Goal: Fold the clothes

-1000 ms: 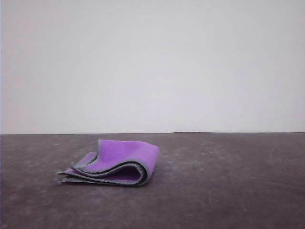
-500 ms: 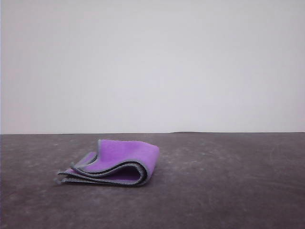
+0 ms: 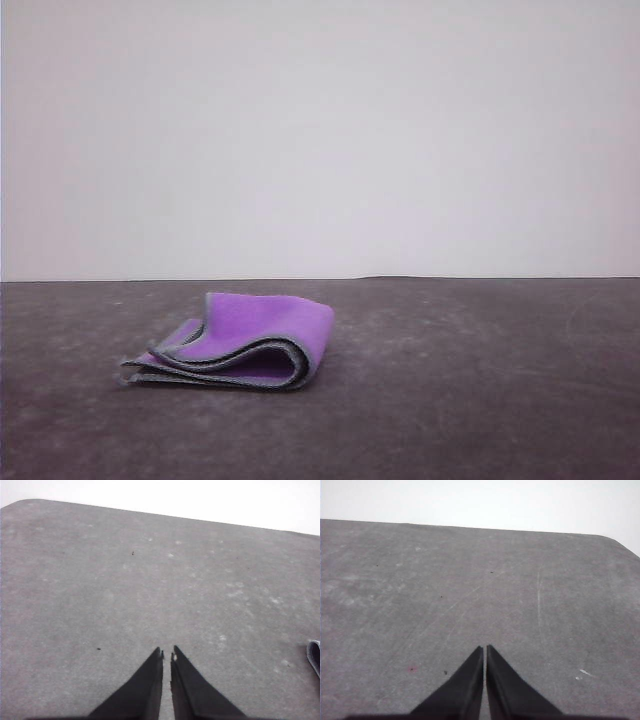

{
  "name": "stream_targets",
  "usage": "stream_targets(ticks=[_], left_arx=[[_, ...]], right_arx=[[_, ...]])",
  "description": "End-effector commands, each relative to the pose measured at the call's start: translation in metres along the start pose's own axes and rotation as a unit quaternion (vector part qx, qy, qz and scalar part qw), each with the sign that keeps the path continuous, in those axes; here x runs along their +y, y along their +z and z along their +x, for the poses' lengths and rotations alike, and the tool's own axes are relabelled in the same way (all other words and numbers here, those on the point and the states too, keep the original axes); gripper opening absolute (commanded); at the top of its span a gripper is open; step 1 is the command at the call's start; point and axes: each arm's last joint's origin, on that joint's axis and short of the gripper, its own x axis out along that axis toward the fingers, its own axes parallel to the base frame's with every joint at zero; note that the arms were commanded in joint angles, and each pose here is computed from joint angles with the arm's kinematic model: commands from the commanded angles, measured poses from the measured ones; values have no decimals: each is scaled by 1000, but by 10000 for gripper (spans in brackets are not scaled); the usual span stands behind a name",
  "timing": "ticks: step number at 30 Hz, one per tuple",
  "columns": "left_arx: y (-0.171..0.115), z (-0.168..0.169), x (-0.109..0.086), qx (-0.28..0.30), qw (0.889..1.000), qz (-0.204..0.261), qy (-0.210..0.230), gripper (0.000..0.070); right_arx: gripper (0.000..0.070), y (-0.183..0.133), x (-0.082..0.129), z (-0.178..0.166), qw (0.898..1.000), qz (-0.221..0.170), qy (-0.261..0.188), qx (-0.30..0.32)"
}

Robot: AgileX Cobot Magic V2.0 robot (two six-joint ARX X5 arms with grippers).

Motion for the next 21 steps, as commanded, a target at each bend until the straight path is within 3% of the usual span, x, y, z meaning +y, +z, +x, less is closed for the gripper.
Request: stream_targets(ticks=[1, 21], left_arx=[[-6, 2, 1, 12, 1000, 0, 3, 17], [-6, 2, 1, 12, 1000, 0, 3, 17]], right_arx=[[3, 0, 0, 0, 1000, 5, 0, -6], [3, 0, 0, 0, 1000, 5, 0, -6]])
